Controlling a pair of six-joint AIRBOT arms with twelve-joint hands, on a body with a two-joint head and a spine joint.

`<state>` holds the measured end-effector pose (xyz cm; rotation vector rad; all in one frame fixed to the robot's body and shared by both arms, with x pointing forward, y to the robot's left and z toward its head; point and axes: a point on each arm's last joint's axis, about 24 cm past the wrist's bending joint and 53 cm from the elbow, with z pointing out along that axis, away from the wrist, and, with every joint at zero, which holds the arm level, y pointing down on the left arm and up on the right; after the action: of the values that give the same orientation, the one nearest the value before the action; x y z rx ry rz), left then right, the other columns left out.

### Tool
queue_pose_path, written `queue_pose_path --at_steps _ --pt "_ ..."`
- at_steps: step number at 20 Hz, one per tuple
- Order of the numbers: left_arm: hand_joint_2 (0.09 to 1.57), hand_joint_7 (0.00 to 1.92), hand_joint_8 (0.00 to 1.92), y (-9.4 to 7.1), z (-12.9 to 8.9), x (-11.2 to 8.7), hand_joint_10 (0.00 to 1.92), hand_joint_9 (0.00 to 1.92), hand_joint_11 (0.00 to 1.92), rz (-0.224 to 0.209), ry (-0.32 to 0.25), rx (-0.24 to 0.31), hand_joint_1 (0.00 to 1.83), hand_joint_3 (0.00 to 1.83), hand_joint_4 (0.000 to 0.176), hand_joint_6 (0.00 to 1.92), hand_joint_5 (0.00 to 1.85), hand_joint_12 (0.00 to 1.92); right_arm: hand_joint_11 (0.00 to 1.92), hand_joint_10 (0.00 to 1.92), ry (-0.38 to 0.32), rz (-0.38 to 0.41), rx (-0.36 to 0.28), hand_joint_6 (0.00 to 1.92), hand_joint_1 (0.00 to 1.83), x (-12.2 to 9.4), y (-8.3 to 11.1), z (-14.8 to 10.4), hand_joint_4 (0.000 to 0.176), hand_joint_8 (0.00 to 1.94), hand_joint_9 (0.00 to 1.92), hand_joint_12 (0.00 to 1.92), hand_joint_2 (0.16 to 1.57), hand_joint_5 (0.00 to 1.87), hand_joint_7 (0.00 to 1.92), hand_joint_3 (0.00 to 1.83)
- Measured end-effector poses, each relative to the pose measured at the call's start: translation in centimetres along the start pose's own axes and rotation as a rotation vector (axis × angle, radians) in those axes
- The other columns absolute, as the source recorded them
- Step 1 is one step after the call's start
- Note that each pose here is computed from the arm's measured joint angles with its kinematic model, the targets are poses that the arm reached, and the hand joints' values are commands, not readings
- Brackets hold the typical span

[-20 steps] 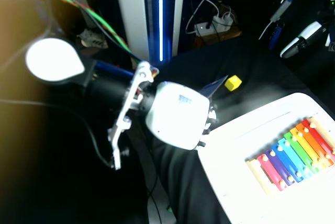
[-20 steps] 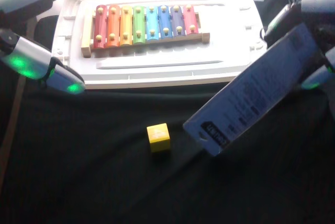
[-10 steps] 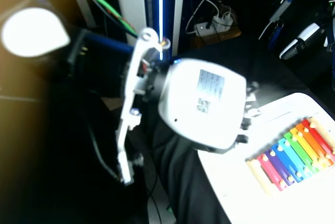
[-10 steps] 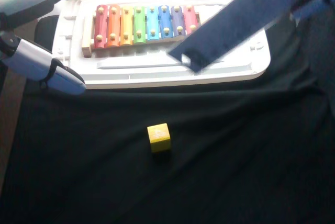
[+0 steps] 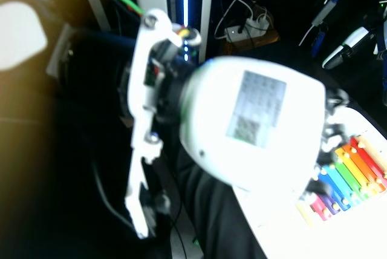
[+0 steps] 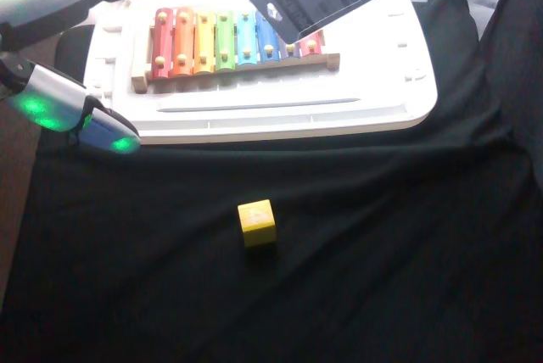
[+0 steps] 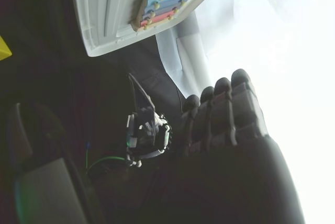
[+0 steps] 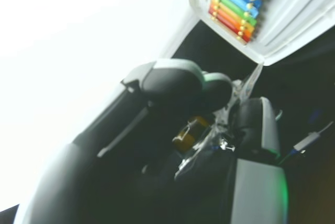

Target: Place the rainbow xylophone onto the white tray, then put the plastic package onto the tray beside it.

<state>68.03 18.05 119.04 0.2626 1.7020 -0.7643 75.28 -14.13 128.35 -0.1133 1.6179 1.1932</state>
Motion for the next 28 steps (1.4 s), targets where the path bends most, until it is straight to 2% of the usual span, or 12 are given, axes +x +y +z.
queue_pose_path --at_steps 1,6,9,11,13,16,20,21,22,24,27,28 --pt "0.71 0.00 0.00 0.0 0.0 0.0 0.00 0.00 0.03 0.000 -0.001 0.001 0.77 0.01 0.000 0.00 0.00 0.01 1.39 0.25 -0.011 0.023 -0.002 0.74 1.27 0.3 -0.1 0.6 0.000 0.71 1.62 0.90 1.07 0.99 1.27 0.00" --pt "0.68 0.01 0.00 0.0 0.0 0.0 0.00 0.00 0.00 0.000 -0.002 0.001 0.82 0.00 0.000 0.00 0.00 0.00 1.45 0.04 -0.031 0.099 0.001 0.75 1.28 2.4 -1.3 3.1 0.000 0.95 1.67 0.94 1.09 0.98 1.14 0.00" --pt "0.70 0.00 0.00 0.1 0.0 -0.2 0.00 0.00 0.01 0.001 -0.006 0.002 0.80 0.00 0.000 0.00 0.00 0.01 1.44 0.05 -0.042 0.163 0.043 0.70 1.29 3.6 -3.4 3.8 0.000 0.87 1.70 0.95 1.07 1.00 1.19 0.00" --pt "0.71 0.00 0.00 -0.1 0.0 -0.3 0.00 0.00 0.01 0.001 -0.012 0.009 0.79 0.01 0.000 0.00 0.00 0.01 1.35 0.08 -0.057 0.204 0.054 0.65 1.29 4.0 -4.1 4.5 0.000 0.69 1.74 1.28 1.03 1.15 1.20 0.00" --pt "0.71 0.01 0.00 -0.2 -0.1 -0.4 0.00 0.00 0.03 0.002 -0.016 0.013 0.81 0.00 0.000 0.00 0.00 0.02 1.35 0.04 -0.061 0.247 0.063 0.74 1.29 5.0 -4.8 5.0 0.000 0.73 1.66 1.06 1.05 1.00 1.25 0.00" --pt "0.71 0.00 0.00 -0.1 -0.1 -0.6 0.00 0.00 0.05 0.002 -0.019 0.012 0.81 0.00 0.000 0.00 0.00 0.03 1.21 0.05 -0.045 0.265 0.079 0.55 1.29 6.5 -5.7 5.3 0.000 0.91 1.67 1.28 1.06 1.08 1.17 0.00" --pt "0.70 0.01 0.00 -0.2 -0.1 -0.5 0.00 0.00 0.04 0.002 -0.019 0.013 0.79 0.00 0.000 0.00 0.00 0.03 1.29 0.11 -0.050 0.276 0.105 0.66 1.22 6.8 -7.0 4.8 0.000 0.67 1.75 1.28 1.03 1.16 1.31 0.00" --pt "0.69 0.01 0.00 -0.2 -0.1 -0.5 0.00 0.00 0.04 0.002 -0.018 0.013 0.80 0.00 0.000 0.00 0.00 0.03 1.23 1.10 -0.052 0.282 0.112 0.63 1.21 6.9 -7.3 4.7 0.000 1.15 1.35 1.61 1.03 1.17 1.19 0.00" --pt "0.70 0.03 0.01 -0.3 -0.1 -0.5 0.00 0.01 0.06 0.000 -0.018 0.015 0.81 0.00 0.000 0.00 0.00 0.05 0.90 1.40 -0.051 0.291 0.121 0.52 1.26 7.3 -7.8 4.7 0.000 1.29 1.00 1.67 1.10 1.10 0.98 0.00" --pt "0.70 0.04 0.01 -0.3 -0.1 -0.5 0.01 0.02 0.07 0.001 -0.018 0.015 0.80 0.00 0.000 0.00 0.00 0.05 0.96 1.20 -0.045 0.298 0.128 0.49 1.28 7.7 -8.2 4.6 0.000 1.20 1.09 1.58 1.10 1.09 1.02 0.00" --pt "0.71 0.01 0.00 -0.3 -0.1 -0.5 0.00 0.00 0.04 0.001 -0.017 0.015 0.80 0.00 0.000 0.00 0.00 0.05 1.06 1.75 -0.033 0.327 0.156 0.75 1.19 8.8 -9.5 4.4 0.000 1.45 1.02 1.91 1.06 1.10 0.94 0.00" --pt "0.71 0.01 0.00 -0.3 -0.1 -0.5 0.00 0.00 0.03 0.001 -0.018 0.015 0.82 0.00 0.000 0.00 0.00 0.04 1.13 1.82 -0.032 0.338 0.169 0.28 1.31 9.0 -9.9 4.3 0.000 1.53 1.03 1.92 1.03 0.88 0.94 0.00"
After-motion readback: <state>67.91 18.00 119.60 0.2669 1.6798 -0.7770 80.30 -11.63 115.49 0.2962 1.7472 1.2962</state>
